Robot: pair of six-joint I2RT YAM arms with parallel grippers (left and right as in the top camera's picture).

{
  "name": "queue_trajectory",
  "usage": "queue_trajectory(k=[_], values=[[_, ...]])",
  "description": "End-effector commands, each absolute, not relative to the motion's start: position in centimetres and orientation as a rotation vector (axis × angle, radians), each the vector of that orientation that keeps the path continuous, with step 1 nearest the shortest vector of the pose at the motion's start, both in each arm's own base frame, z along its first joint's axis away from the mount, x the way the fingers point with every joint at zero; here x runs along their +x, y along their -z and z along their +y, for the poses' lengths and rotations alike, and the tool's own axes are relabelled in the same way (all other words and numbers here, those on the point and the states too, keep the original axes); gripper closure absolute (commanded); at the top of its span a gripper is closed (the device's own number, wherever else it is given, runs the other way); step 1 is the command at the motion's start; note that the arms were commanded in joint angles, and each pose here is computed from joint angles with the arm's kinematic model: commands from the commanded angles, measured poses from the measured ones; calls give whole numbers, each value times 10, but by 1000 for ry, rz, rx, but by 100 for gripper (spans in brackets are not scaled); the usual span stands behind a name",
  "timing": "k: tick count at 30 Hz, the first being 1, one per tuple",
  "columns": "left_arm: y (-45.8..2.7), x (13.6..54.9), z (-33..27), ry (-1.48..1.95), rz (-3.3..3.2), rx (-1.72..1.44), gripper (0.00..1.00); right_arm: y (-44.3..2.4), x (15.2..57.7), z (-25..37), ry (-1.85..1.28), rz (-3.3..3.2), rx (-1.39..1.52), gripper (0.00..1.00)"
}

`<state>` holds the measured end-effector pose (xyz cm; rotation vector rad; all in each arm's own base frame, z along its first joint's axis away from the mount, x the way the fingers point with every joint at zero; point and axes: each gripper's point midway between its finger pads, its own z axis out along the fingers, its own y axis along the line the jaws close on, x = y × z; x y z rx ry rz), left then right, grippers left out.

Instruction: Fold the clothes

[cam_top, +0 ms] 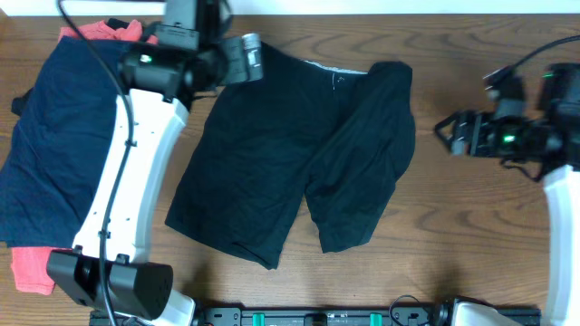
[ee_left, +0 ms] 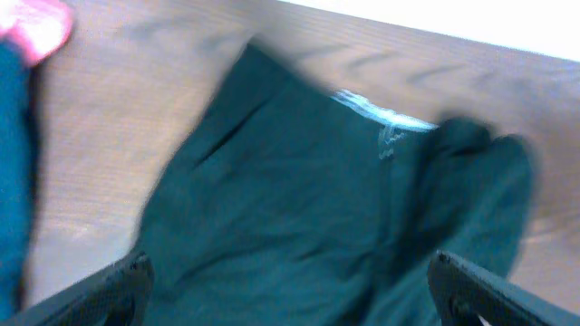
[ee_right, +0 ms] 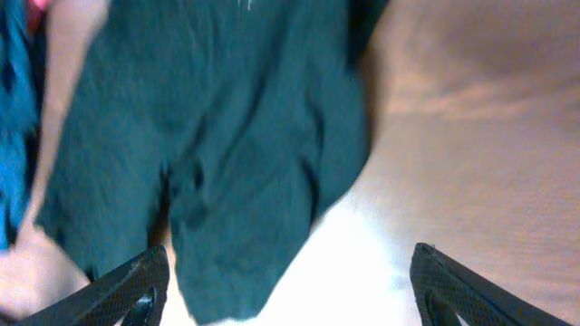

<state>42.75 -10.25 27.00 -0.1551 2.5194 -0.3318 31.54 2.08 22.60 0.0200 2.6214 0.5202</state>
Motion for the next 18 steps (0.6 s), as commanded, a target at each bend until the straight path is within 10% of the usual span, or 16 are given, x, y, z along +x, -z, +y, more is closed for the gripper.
queue_trajectory(k=[1, 18], values=[[-247, 427, -84, 284, 2588, -181, 2, -186, 304, 29, -477, 2758, 23, 17], [-201, 426, -74, 230, 2704, -222, 2, -73, 325, 10, -234, 2688, 402, 41]])
